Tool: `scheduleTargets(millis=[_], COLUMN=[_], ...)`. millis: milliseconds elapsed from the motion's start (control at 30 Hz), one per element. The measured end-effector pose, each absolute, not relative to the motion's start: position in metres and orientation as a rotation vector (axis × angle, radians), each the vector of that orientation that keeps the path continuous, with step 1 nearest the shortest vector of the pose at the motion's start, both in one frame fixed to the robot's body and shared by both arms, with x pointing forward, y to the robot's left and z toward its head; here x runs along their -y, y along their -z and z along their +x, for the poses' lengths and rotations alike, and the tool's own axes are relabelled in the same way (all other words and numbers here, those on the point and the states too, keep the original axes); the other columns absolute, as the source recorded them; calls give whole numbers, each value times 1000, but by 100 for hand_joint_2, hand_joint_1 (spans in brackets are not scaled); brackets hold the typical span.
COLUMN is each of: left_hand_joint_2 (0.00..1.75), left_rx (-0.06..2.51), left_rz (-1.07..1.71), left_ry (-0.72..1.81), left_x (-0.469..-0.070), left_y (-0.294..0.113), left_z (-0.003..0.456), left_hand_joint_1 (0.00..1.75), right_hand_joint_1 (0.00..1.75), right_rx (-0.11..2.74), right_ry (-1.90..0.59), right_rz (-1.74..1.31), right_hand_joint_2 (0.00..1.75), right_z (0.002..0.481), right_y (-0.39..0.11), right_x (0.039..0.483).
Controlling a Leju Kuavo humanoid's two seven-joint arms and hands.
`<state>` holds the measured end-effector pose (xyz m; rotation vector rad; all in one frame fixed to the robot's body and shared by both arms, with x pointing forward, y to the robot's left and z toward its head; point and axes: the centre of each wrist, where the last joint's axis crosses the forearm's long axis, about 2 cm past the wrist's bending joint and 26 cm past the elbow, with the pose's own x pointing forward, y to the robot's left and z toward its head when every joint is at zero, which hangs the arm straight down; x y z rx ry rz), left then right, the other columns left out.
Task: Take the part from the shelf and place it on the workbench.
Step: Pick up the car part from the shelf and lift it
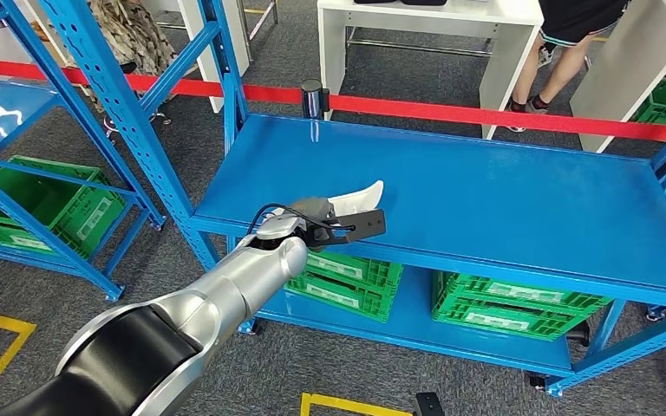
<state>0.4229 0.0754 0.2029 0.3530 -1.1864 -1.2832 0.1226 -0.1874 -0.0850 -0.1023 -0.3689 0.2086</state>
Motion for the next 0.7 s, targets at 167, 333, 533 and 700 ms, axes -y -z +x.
scheduleTargets(millis=[167,333,533,700], left_hand_joint_2=[175,175,175,175], left_rx=[1187,1190,1225,1269], left_rz=[345,339,382,435], left_ry=[1276,1270,1262,1270], left_x=[-75,-75,-75,-74], left_y=[-203,-203,-213,-241], left_z=[423,423,427,439], left_hand_joint_1=[175,175,175,175], right_hand_joint_1=[0,0,0,0], right_rx=[369,368,366,367], right_ry=[-206,-206,-210,-218], right_rz=[-103,-102,-102,-96], right_hand_joint_2=[0,0,0,0], right_z=[122,121,120,120], right_y=[85,85,86,86], right_x=[187,187,187,187])
